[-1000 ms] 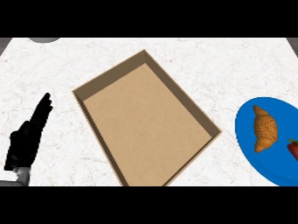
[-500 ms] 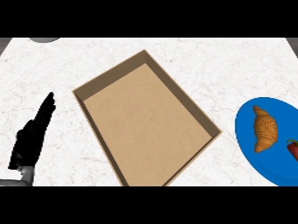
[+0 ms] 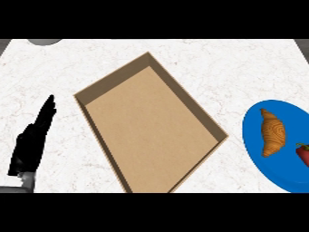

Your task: Pick the bell pepper from the plate and place it in the cardboard box

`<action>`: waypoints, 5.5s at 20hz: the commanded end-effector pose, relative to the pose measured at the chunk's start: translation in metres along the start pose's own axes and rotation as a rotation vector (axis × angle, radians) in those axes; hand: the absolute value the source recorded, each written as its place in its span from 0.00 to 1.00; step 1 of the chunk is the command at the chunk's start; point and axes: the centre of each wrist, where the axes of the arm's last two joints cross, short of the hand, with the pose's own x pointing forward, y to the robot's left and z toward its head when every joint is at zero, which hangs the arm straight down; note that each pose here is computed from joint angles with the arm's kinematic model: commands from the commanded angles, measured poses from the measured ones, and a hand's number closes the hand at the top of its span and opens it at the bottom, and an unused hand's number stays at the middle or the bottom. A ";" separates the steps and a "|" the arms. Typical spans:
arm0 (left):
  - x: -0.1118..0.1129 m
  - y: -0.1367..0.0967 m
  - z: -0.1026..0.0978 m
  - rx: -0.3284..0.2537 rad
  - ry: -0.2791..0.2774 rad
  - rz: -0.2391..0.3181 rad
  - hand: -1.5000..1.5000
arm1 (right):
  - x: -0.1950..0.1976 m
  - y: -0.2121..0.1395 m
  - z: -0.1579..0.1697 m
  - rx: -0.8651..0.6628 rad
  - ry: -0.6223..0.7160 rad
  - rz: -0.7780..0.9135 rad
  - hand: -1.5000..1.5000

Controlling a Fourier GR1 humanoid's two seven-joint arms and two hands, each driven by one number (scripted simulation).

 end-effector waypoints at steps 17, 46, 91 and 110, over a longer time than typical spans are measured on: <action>-0.008 -0.002 0.011 -0.012 0.002 0.004 0.50 | -0.008 0.051 -0.012 0.008 0.137 0.039 0.00; -0.003 -0.009 0.012 -0.002 0.015 0.010 0.50 | -0.021 0.080 -0.053 0.054 0.152 0.045 0.00; 0.013 -0.006 -0.005 -0.025 -0.005 0.008 0.50 | 0.285 0.036 -0.083 -0.538 -0.128 -0.126 1.00; 0.007 -0.022 -0.002 -0.024 -0.019 0.001 0.50 | 0.379 0.043 -0.250 -0.387 -0.006 -0.125 1.00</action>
